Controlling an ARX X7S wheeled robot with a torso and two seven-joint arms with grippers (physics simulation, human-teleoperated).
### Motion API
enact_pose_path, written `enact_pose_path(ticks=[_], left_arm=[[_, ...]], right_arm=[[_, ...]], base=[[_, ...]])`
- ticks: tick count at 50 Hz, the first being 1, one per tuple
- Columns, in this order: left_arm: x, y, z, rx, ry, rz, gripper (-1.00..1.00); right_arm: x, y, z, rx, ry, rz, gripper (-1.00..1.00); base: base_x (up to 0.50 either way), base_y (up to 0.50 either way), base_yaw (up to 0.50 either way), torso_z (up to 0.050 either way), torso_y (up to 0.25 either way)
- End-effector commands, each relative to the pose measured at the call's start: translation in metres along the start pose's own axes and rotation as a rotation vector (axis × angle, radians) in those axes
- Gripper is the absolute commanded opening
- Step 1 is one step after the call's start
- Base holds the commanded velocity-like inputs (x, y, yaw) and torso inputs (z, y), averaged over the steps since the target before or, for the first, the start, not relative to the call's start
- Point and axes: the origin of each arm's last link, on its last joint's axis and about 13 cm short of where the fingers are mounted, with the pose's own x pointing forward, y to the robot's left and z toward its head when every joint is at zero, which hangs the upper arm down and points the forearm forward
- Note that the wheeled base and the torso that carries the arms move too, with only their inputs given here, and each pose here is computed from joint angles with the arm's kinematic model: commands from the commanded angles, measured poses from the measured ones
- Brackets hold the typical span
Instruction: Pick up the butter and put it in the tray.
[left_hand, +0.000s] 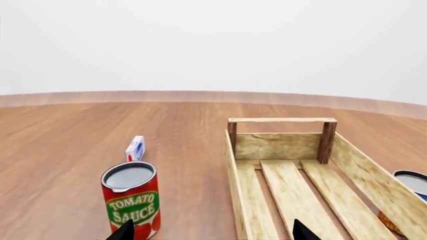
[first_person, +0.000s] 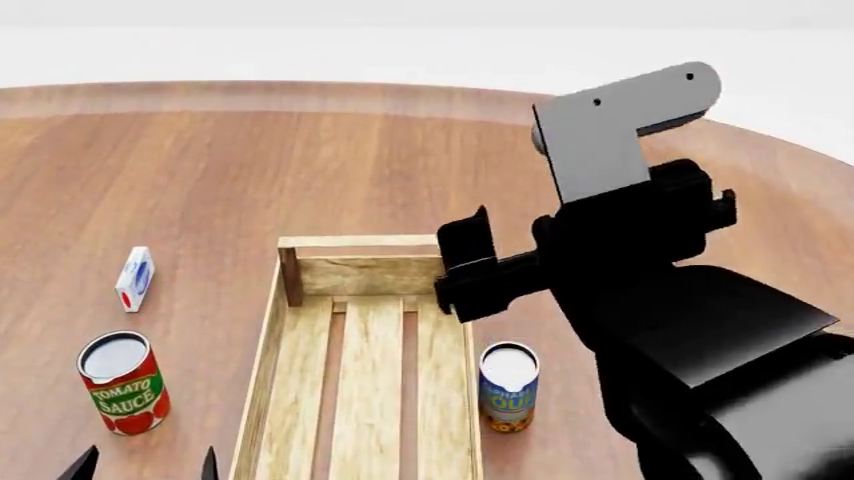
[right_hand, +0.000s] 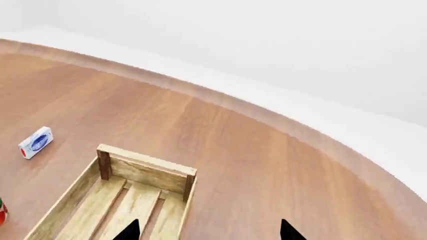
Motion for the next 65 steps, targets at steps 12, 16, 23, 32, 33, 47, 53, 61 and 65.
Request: enact_pose_path(ticks=[12, 16, 23, 32, 33, 47, 53, 61, 65], left_arm=[[0.000, 0.003, -0.001, -0.001, 0.000, 0.010, 1.00], [0.000, 0.004, -0.001, -0.002, 0.001, 0.014, 1.00], [0.003, 0.005, 0.001, 0.003, 0.000, 0.019, 1.00], [0.004, 0.005, 0.003, 0.003, -0.003, 0.020, 1.00], [0.004, 0.005, 0.003, 0.003, -0.004, 0.020, 1.00], [0.005, 0.005, 0.003, 0.007, -0.005, 0.022, 1.00], [0.004, 0.004, 0.002, 0.009, -0.002, 0.020, 1.00], [0.003, 0.005, 0.003, 0.007, -0.004, 0.020, 1.00], [0.003, 0.005, 0.004, 0.004, -0.005, 0.021, 1.00]], right_arm=[[0.007, -0.002, 0.009, -0.675, 0.299, 0.360, 1.00], [0.001, 0.000, 0.004, -0.709, 0.349, 0.427, 1.00], [-0.007, 0.014, -0.036, -0.833, 0.613, 0.577, 1.00], [-0.008, 0.013, -0.034, -0.837, 0.609, 0.579, 1.00], [-0.008, 0.013, -0.034, -0.838, 0.609, 0.579, 1.00], [-0.013, 0.016, -0.033, -0.826, 0.586, 0.633, 1.00], [-0.027, 0.026, -0.038, -0.831, 0.550, 0.723, 1.00], [-0.038, 0.037, -0.042, -0.836, 0.522, 0.790, 1.00], [-0.041, 0.043, -0.047, -0.842, 0.523, 0.818, 1.00]], base=[[0.00, 0.00, 0.00, 0.000, 0.000], [0.00, 0.00, 0.00, 0.000, 0.000], [0.00, 0.00, 0.00, 0.000, 0.000], [0.00, 0.00, 0.00, 0.000, 0.000], [0.00, 0.00, 0.00, 0.000, 0.000], [0.00, 0.00, 0.00, 0.000, 0.000], [0.00, 0.00, 0.00, 0.000, 0.000], [0.00, 0.00, 0.00, 0.000, 0.000], [0.00, 0.00, 0.00, 0.000, 0.000]])
